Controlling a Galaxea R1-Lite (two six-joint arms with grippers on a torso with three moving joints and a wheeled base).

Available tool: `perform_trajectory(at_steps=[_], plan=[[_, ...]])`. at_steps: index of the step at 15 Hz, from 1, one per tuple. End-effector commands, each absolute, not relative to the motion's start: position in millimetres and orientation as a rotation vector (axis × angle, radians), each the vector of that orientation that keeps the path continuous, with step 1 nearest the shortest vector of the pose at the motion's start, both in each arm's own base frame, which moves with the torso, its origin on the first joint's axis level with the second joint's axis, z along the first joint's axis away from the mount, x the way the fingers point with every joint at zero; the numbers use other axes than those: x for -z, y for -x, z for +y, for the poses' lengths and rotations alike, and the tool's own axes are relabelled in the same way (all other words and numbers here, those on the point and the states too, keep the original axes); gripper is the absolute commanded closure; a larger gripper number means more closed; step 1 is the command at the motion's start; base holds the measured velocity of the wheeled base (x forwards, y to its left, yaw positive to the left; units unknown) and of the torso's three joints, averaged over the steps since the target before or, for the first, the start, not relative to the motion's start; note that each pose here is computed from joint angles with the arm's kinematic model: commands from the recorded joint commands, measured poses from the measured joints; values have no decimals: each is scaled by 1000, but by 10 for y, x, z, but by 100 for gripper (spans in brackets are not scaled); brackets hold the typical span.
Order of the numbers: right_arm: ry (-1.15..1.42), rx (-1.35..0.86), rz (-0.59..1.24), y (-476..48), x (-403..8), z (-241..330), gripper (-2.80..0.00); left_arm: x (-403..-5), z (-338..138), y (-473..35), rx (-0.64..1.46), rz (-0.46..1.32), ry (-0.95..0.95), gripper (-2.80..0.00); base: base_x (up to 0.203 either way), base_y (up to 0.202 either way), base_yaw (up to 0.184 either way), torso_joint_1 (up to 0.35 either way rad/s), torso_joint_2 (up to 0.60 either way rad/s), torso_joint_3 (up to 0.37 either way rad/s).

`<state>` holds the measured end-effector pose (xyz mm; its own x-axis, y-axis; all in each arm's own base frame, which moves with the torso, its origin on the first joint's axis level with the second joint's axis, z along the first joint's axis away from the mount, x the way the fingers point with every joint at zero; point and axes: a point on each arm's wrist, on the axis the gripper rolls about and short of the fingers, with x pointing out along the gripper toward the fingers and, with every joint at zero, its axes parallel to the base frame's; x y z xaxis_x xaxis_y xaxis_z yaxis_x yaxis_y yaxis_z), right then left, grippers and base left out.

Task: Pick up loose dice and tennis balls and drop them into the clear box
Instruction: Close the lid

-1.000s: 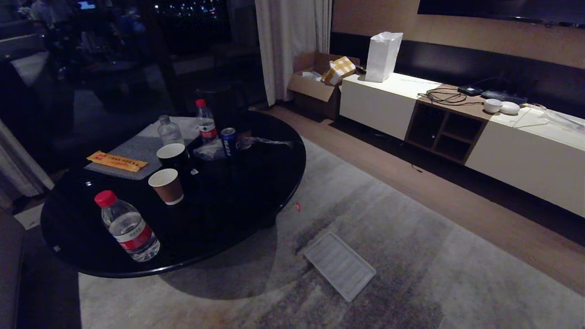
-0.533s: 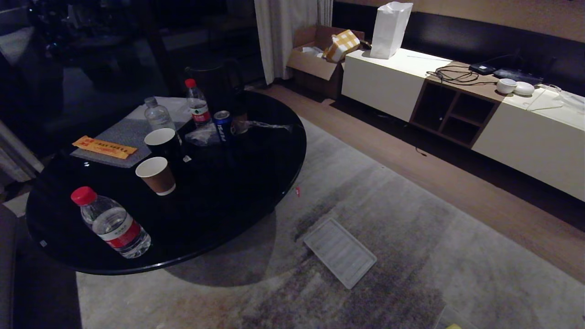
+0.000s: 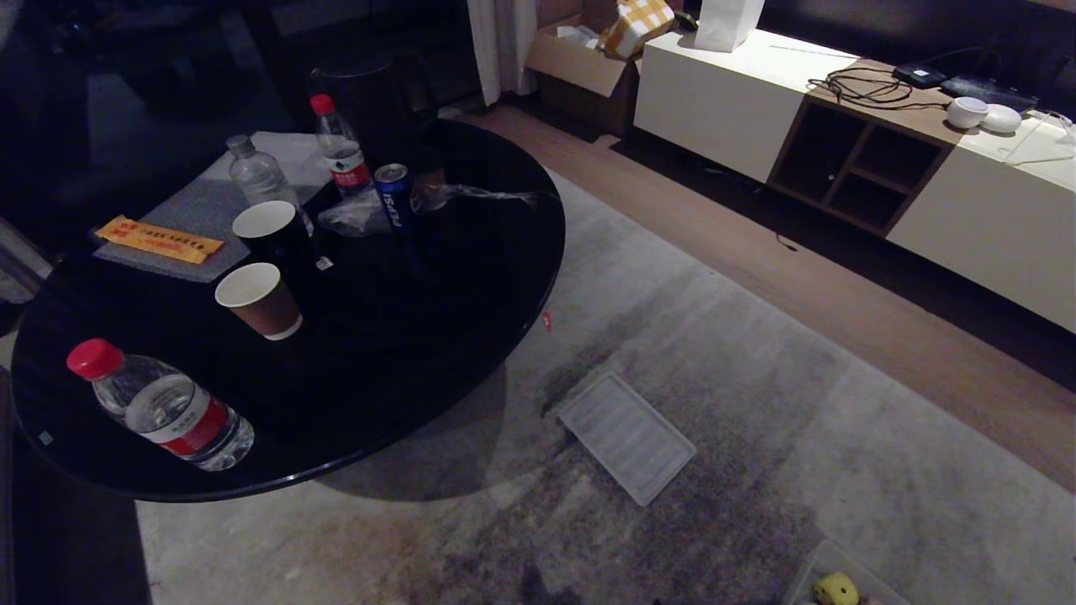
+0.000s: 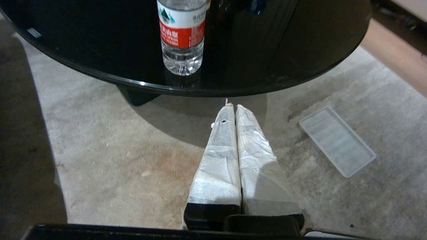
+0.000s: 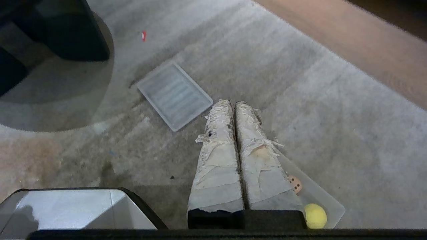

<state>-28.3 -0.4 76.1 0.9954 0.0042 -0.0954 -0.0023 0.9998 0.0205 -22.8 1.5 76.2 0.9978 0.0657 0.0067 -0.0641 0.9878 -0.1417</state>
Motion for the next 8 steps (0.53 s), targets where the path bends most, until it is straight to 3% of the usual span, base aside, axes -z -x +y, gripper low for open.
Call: perform_trajectory(at_steps=[1,8], plan=[[-19,-4,98,282,-760,-4,0,-759,15,226,-66,-9,143,0,0,0,0,4,-1,-194],[-21,-2,98,282,-760,-3,0,-759,15,226,-66,-9,143,0,0,0,0,3,1,-201]])
